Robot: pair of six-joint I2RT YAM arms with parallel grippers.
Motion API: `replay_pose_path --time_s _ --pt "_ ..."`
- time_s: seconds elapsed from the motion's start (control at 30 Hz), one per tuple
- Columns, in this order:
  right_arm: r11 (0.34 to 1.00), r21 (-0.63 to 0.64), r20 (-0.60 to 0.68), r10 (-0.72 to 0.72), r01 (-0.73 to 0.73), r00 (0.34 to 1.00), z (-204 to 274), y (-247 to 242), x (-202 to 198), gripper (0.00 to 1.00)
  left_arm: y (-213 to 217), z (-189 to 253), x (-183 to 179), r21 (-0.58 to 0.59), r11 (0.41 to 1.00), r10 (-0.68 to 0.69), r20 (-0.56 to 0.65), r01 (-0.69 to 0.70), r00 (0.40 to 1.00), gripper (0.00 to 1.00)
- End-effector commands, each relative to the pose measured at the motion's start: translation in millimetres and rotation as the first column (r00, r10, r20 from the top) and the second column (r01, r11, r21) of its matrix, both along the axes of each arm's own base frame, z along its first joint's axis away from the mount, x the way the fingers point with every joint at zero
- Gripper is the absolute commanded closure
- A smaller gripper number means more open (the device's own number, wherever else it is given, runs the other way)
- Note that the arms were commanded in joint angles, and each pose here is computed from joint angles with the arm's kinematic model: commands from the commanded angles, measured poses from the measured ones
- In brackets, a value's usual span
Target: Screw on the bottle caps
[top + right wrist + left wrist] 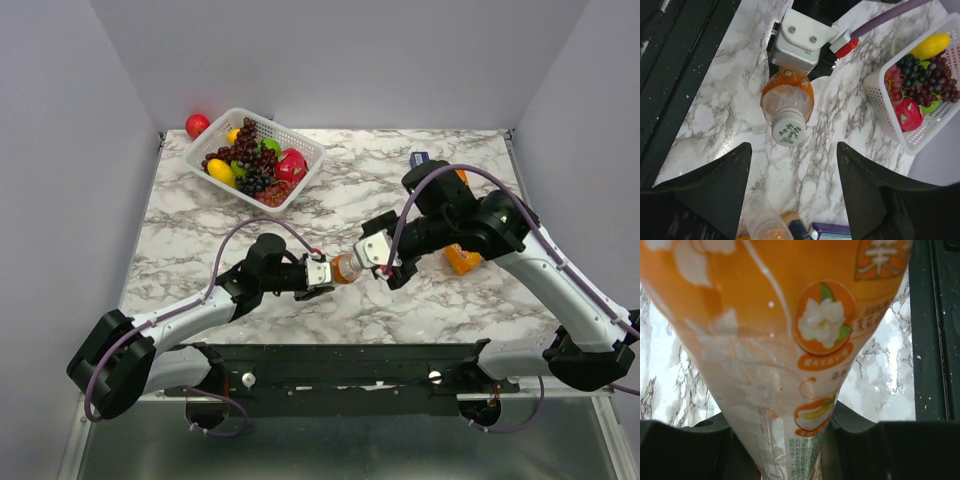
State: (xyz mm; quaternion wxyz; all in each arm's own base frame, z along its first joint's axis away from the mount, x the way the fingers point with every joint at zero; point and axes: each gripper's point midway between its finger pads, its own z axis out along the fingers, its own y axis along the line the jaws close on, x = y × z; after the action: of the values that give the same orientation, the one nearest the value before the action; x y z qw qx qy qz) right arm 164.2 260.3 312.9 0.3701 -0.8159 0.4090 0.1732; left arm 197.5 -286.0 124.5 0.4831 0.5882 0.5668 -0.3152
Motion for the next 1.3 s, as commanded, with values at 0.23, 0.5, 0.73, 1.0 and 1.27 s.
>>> replay_pose_path --time_s 0.23,0.5,0.73,1.0,1.27 --pt "0.952 -0.055 0.040 0.303 -0.301 0.952 -14 -2 -27 0.30 -2 10 -4 0.026 0.997 -0.076 0.044 0.075 0.996 1.00" --pt "0.956 -0.062 0.070 0.291 -0.287 0.954 -24 5 -16 0.32 -5 15 -1 0.021 0.996 -0.084 0.046 0.083 0.995 1.00" --pt "0.959 -0.069 0.055 0.277 -0.274 0.959 -30 8 -13 0.41 -6 17 -3 0.020 0.995 -0.094 0.050 0.093 0.994 1.00" --pt "0.963 -0.078 0.078 0.264 -0.258 0.961 -33 11 -5 0.52 -7 20 -2 0.012 0.995 -0.099 0.061 0.098 0.993 1.00" --pt "0.993 -0.067 0.007 0.102 -0.101 0.995 -38 22 14 0.74 -7 32 4 -0.027 0.998 -0.051 0.095 0.053 0.994 1.00"
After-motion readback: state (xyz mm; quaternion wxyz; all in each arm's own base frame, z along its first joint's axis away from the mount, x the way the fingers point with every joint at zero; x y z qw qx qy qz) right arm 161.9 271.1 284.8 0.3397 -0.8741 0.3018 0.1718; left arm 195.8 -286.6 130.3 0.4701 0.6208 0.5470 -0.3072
